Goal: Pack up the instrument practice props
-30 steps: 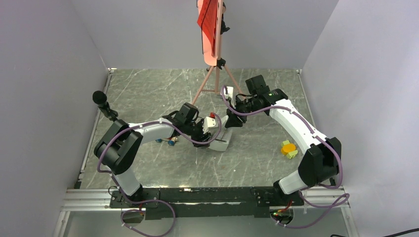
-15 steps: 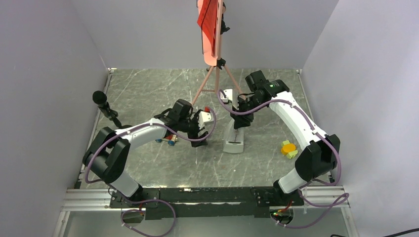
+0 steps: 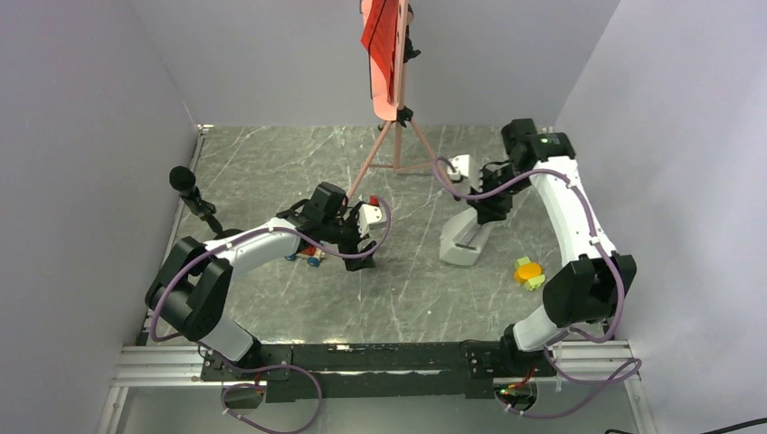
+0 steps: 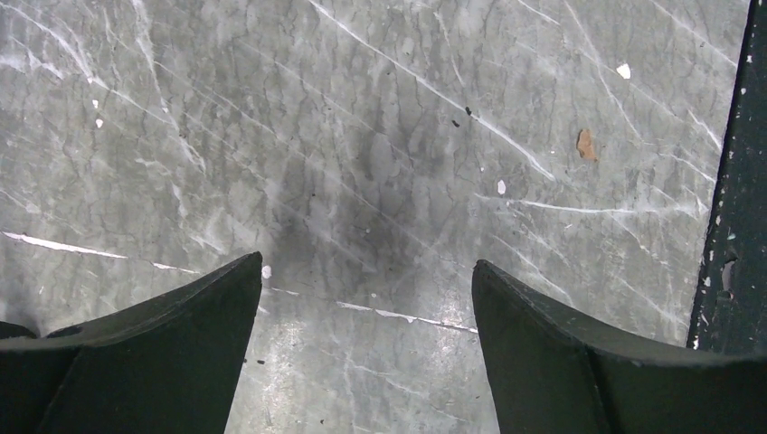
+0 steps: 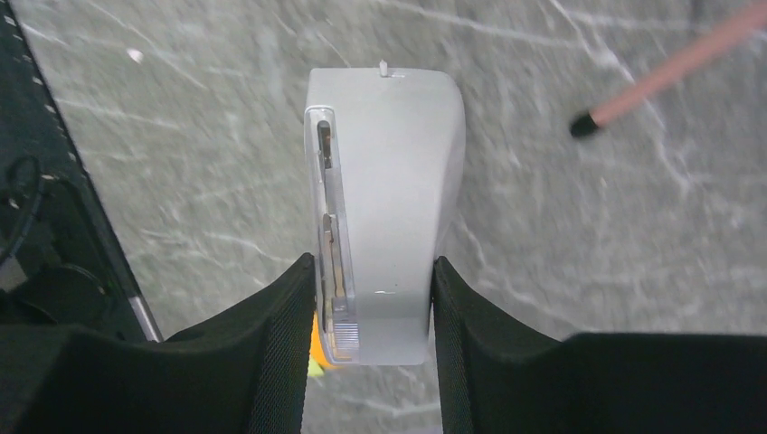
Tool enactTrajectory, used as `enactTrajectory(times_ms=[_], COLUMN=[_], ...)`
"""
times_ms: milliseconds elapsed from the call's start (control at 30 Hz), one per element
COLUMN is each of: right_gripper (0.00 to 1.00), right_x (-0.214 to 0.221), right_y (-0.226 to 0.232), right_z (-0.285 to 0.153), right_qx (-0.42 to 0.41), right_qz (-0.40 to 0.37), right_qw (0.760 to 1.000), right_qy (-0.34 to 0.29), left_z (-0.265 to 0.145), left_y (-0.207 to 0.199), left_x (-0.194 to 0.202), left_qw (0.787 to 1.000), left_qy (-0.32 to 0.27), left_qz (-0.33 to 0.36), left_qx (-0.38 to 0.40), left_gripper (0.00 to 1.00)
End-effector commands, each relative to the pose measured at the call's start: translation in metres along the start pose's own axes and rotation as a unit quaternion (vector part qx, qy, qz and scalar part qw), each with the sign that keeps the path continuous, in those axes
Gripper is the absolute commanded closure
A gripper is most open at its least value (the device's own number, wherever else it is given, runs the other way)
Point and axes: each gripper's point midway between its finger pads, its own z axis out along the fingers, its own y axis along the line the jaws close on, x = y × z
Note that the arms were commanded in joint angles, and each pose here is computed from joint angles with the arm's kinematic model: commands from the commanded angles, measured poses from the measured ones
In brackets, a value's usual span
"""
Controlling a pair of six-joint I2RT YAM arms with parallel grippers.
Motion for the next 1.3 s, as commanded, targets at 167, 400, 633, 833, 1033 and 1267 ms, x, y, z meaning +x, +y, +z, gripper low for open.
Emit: enactTrajectory(times_ms=[167,400,633,833,1033,1267], right_gripper=[1.00,1.00,1.00,1.00,0.40,0.00], right_x=[0.060,0.117,0.158,0.179,0.170,0.117], right_y=[-0.042,-0.050,-0.048,-0.048,-0.059,-0.082], right_z=[-0.068,-0.098,-0.113,-0.101,-0.101,-0.135], right_qx=[0.078,0.089,0.084,0.094,0.135,0.235], right_qz=[-0.012,-0.009,0.007,0.009,0.044,0.084], right_qw=[0.996,0.991,0.989,0.986,0.984,0.968], right_qy=[0.046,0.097,0.121,0.135,0.108,0.009], left_z=[-0.005,-0.006,-0.009,-0.014,-0.034,-0.070], left_y=[-0.002,-0.002,0.009,0.015,0.030,0.073], left_x=[-0.016,-0.016,-0.011,-0.016,-0.028,-0.064], left_qw=[1.000,1.000,1.000,0.999,0.996,0.983], left_qy=[-0.018,-0.016,0.000,-0.002,-0.013,-0.074], left_qz=[0.004,0.003,-0.016,-0.035,-0.042,-0.082], left_qx=[0.009,0.008,-0.022,-0.036,-0.071,-0.146], left_gripper=[0.10,0.10,0.09,0.04,0.01,0.01])
